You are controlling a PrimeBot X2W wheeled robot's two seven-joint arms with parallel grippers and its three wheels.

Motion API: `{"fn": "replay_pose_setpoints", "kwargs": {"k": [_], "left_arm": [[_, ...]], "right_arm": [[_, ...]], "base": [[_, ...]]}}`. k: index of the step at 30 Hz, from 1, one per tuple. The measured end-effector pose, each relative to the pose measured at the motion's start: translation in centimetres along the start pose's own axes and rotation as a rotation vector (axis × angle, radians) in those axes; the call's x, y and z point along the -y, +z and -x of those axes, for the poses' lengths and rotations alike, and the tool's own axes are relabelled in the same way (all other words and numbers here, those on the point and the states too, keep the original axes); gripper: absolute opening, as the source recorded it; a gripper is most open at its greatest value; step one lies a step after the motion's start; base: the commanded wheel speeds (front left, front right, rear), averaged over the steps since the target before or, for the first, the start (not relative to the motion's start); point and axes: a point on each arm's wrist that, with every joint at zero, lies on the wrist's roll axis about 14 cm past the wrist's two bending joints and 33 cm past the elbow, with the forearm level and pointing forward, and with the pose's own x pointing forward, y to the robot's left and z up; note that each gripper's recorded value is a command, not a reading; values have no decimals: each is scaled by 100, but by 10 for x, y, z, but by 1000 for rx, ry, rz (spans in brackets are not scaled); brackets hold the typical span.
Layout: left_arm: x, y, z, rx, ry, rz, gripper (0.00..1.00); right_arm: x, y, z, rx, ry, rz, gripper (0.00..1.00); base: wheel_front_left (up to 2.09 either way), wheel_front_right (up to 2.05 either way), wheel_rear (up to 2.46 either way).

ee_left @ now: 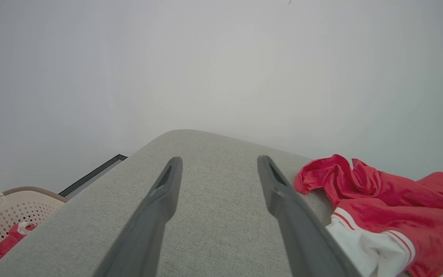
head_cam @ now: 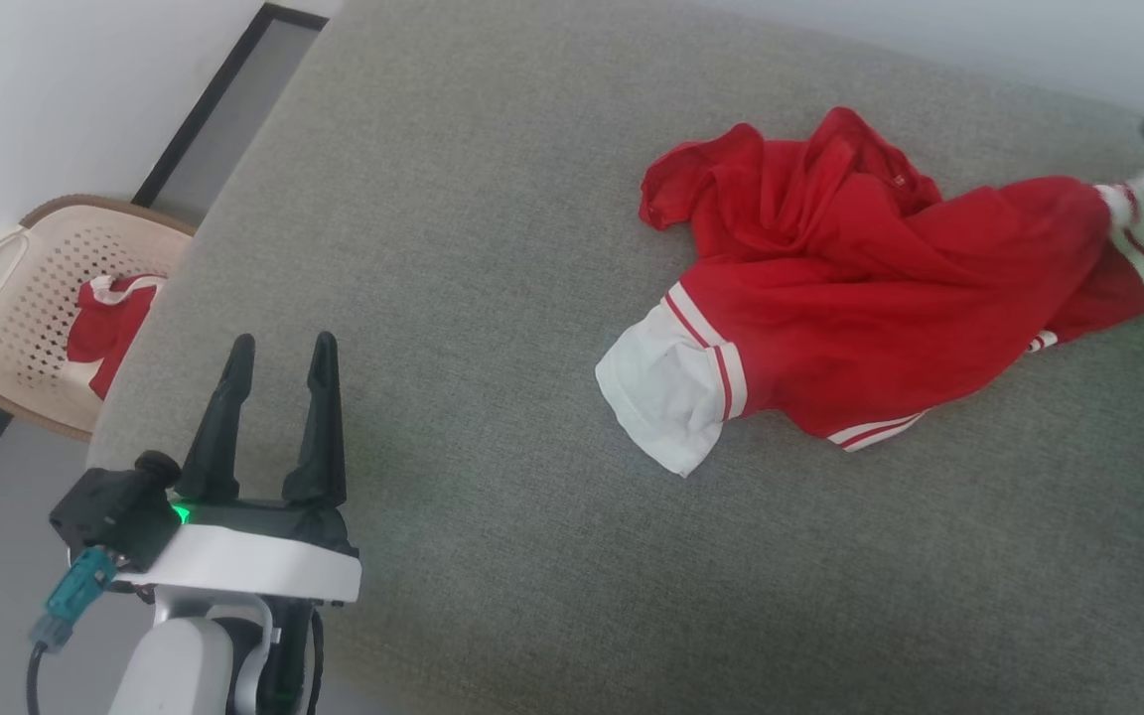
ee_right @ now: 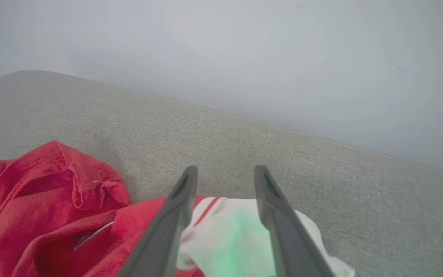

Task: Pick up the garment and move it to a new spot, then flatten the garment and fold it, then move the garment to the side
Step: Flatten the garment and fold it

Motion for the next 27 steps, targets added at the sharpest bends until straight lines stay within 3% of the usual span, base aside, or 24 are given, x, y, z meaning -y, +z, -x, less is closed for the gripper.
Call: {"fn": "replay_pose_setpoints", "kwargs": {"k": [11, 27], "left_arm": [[5, 2, -5, 15, -27, -4, 100], [52, -9, -24, -28, -211, -6, 100]], "right_arm": [[-15, 1, 2, 11, 46, 22, 100], [10, -6, 70, 176, 65, -11, 100]], "base": [[0, 0, 0], [0, 0, 0]]}}
